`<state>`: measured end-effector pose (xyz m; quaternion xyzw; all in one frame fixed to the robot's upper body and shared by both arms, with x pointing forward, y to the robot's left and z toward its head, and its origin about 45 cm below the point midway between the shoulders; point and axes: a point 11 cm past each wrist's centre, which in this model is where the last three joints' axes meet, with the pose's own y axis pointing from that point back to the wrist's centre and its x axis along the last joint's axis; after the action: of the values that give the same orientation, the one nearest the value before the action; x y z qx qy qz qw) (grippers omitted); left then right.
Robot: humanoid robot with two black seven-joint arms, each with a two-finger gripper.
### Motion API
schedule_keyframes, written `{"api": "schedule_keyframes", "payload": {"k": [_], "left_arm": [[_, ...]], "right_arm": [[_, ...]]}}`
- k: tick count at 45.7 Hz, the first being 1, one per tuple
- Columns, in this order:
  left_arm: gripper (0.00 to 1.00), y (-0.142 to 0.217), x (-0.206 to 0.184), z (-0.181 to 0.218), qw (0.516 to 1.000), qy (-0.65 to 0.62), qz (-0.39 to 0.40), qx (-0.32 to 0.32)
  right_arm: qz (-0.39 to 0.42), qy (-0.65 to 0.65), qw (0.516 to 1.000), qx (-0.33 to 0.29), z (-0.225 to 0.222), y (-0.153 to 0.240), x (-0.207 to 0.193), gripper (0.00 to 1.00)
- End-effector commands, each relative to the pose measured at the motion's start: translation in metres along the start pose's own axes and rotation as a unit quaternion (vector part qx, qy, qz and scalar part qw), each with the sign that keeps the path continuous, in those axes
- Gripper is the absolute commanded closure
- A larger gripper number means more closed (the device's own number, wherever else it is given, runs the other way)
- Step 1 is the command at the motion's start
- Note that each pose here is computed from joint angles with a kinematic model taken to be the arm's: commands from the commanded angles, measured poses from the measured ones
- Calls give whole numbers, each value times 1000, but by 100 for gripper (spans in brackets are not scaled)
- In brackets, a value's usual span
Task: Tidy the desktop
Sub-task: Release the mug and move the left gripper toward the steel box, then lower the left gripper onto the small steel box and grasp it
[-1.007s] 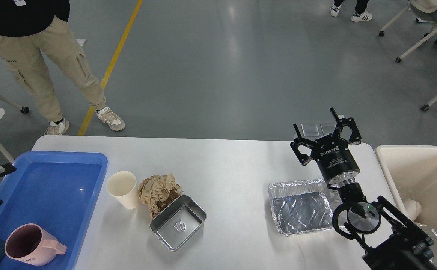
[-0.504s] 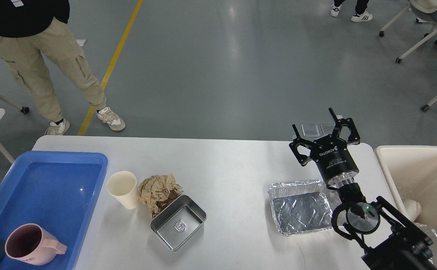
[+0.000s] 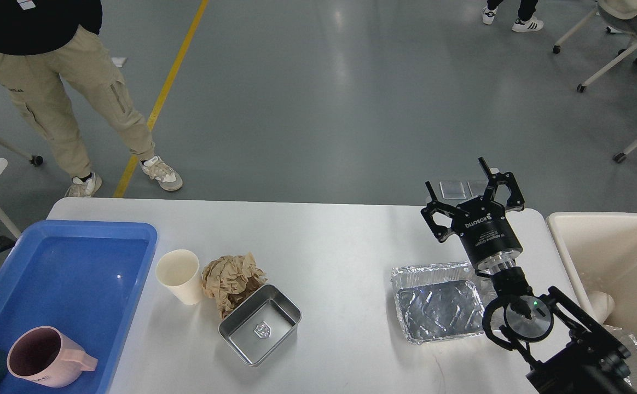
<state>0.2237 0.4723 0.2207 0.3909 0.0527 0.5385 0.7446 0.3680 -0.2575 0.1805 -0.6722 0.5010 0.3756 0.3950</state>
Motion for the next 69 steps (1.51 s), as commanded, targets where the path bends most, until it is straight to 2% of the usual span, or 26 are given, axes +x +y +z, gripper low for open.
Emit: {"api": "schedule_keyframes", "payload": {"k": [1, 6, 16, 24, 37, 48, 59, 69], "left_arm": [[3, -17, 1, -12, 989, -143, -24, 5], [3, -27, 16, -9, 973, -230, -38, 2], [3, -45, 5, 41, 960, -246, -118, -62], [3, -57, -4, 63, 933, -319, -152, -70], [3, -81, -42, 62, 841, -489, -223, -66], [3, -103, -81, 72, 794, -545, -255, -89], [3, -108, -78, 133, 769, -576, -256, -105], [3, -118, -108, 173, 723, -621, -277, -123]], "right_arm": [[-1, -1, 1000, 0, 0, 0, -1, 0], [-2, -2, 1000, -1, 1, -1, -1, 0], [-3, -5, 1000, 0, 3, -1, -2, 0], [-2, -6, 1000, 0, 4, 0, -1, 0], [-4, -8, 1000, 0, 5, -1, -3, 0], [-3, -8, 1000, 0, 5, 0, -2, 0], [-5, -8, 1000, 1, 5, -2, -4, 0], [-6, -9, 1000, 1, 5, -2, -5, 0]]}}
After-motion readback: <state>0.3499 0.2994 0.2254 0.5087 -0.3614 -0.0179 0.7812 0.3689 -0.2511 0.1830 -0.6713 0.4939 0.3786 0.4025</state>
